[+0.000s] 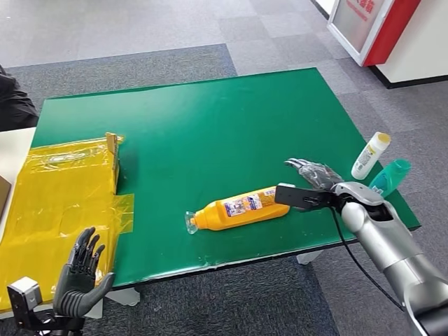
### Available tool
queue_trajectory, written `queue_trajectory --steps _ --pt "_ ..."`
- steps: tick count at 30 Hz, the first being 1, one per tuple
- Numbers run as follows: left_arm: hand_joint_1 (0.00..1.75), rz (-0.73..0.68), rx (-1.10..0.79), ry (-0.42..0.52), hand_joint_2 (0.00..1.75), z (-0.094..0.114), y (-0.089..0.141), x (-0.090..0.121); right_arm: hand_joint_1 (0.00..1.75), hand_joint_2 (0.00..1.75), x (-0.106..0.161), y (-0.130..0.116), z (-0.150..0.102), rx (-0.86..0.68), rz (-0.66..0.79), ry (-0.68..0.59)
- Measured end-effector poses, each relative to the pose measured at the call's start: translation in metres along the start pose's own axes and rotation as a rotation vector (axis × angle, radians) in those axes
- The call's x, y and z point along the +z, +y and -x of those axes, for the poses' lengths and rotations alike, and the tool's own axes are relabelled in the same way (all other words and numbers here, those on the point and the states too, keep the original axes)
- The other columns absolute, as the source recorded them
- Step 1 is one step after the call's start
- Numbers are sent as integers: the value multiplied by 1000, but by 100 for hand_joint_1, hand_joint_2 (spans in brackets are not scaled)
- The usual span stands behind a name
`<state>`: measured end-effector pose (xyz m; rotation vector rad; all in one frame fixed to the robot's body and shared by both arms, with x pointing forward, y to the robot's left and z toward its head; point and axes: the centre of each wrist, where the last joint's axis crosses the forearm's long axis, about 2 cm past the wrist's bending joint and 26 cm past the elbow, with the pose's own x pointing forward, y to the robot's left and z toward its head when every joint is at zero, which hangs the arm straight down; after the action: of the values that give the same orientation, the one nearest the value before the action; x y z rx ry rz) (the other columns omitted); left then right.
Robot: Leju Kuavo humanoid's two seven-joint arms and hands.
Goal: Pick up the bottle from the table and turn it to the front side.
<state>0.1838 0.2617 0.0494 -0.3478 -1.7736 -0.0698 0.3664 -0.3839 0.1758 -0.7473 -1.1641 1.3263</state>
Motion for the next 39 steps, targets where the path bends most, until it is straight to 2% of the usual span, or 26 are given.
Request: queue_trajectory --steps 9,16,27,33,39 --pt "0 0 0 -4 175 3 6 -3 0 175 -2 -19 14 -40 -231 -56" --pt "0 3 2 1 175 6 8 -5 0 175 -5 -31 10 -9 -282 -70" --pt "0 21 2 -4 175 7 7 -13 0 175 -29 -20 -46 62 -251 -96" --pt "0 35 1 -9 175 7 6 -21 0 175 -47 -2 -85 36 -267 -118" --pt "0 42 3 -2 175 10 5 -22 0 175 -55 15 -94 10 -298 -111"
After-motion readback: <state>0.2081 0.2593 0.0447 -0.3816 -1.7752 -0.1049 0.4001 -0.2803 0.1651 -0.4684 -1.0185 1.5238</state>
